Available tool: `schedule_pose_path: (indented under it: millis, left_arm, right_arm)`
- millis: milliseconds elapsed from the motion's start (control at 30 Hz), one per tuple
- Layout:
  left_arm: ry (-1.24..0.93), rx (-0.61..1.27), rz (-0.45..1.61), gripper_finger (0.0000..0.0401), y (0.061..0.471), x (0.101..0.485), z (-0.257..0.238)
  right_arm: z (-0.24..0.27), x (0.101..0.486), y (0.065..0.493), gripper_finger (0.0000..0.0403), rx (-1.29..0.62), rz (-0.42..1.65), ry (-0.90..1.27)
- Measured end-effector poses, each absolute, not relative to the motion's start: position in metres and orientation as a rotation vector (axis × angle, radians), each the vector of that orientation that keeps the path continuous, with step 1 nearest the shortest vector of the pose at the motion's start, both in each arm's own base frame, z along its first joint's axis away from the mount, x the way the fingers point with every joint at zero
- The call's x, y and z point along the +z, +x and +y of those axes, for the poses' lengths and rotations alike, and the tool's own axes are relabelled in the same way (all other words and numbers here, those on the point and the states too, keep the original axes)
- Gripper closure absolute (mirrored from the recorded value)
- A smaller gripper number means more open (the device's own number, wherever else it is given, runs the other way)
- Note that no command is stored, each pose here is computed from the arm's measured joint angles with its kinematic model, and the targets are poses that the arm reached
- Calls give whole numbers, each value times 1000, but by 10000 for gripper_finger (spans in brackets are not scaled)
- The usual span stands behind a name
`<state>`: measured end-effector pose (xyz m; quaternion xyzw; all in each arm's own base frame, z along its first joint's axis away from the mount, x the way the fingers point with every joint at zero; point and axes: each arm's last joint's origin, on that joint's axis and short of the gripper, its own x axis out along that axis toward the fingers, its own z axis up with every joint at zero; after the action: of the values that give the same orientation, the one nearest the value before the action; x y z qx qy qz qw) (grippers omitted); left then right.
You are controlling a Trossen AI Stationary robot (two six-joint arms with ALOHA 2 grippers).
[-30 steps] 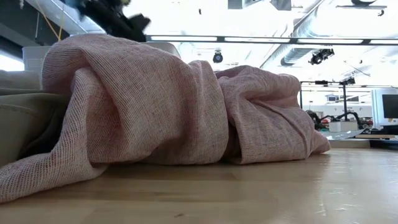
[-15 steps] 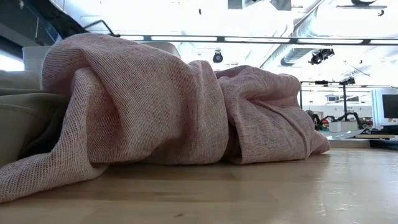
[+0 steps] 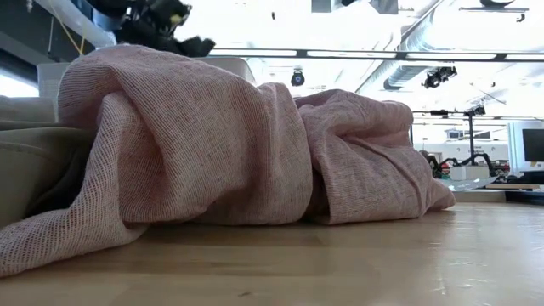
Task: Sort clothes
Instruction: Put the black jacket into the laundry bin
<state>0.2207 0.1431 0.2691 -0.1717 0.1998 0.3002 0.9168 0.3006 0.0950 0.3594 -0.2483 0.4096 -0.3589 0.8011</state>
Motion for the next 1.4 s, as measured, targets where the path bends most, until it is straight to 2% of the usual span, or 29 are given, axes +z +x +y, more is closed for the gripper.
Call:
schedule_pose_path:
  millis: [100, 267, 400, 533, 667, 900, 1067, 1200, 1400]
  left_arm:
    - [-269, 711, 426, 401, 233, 262, 142]
    - [-262, 843, 648, 401, 245, 213, 160]
    - [-345, 769, 774, 401, 252, 173, 175]
    - [-425, 695, 814, 401, 254, 155, 185]
    - [-422, 694, 796, 401, 251, 172, 184]
    - [-312, 646, 555, 401, 235, 256, 151]
    - [-209, 729, 394, 401, 208, 302, 122]
    - [-117, 911, 397, 401, 194, 299, 116]
    - [-107, 1076, 573, 401, 189, 252, 134]
  right_arm:
    - [95, 359, 301, 238, -767, 880, -526]
    - [96, 358, 301, 238, -745, 899, -502]
    - [96, 359, 301, 238, -749, 894, -505]
    - [95, 359, 301, 238, -755, 889, -519]
    - [95, 359, 301, 238, -755, 889, -521]
    - [96, 359, 301, 238, -753, 891, -521]
    - [95, 359, 300, 238, -754, 893, -514]
    - [95, 359, 300, 238, -754, 892, -514]
    - [95, 359, 300, 238, -755, 891, -515]
